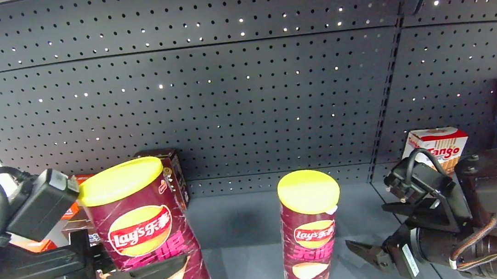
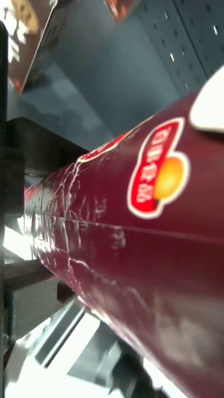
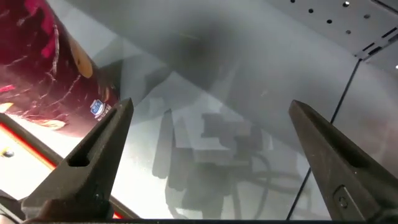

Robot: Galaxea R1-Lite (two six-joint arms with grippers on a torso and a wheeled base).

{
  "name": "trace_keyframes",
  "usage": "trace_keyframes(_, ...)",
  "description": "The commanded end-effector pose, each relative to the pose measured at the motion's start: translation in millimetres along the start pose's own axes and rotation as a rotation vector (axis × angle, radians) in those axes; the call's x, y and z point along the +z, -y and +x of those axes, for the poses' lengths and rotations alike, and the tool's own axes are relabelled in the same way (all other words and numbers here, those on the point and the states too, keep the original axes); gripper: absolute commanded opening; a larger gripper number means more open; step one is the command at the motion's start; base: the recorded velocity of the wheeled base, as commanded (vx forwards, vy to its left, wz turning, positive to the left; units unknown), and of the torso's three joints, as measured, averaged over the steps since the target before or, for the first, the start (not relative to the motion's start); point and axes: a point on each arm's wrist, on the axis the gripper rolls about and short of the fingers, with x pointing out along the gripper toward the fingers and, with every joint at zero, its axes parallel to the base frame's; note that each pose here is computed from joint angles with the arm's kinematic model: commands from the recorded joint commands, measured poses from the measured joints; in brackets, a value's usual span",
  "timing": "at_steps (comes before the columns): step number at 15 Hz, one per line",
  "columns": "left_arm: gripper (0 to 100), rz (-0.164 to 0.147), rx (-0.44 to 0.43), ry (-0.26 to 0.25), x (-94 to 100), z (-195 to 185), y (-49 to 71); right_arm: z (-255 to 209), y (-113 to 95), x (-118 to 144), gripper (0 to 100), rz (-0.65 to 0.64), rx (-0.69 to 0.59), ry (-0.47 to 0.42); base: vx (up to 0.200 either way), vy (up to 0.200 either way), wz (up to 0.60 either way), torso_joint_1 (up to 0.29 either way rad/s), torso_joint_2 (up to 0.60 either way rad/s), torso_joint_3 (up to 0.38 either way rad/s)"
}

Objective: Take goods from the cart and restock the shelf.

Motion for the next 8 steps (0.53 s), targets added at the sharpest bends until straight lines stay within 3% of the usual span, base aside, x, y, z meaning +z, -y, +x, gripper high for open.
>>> trace_keyframes(1, 0, -0.003, 0.011, -0.045, 0.9, 18.6, 1.0, -1.6, 0.2, -0.8, 100, 0.005, 0.001, 0.004, 0.0, 0.0, 0.0, 0.0, 0.0, 0.0)
trace_keyframes(2, 0, -0.02, 0.058, -0.06, 2.6, 26.1, -2.9, -1.3, -0.5, -2.3, 100, 0.004, 0.003, -0.002, 0.0, 0.0, 0.0, 0.0, 0.0, 0.0)
trace_keyframes(5, 0, -0.02, 0.034, -0.076, 14.1, 51.0, -12.6, -1.0, -5.4, -9.7, 100, -0.007, 0.022, -0.003, 0.0, 0.0, 0.0, 0.0, 0.0, 0.0)
trace_keyframes(8, 0, -0.001, 0.042, -0.029, 35.1, 82.7, -31.9, -7.7, -8.1, -18.6, 100, -0.017, 0.036, 0.02, 0.0, 0.0, 0.0, 0.0, 0.0, 0.0)
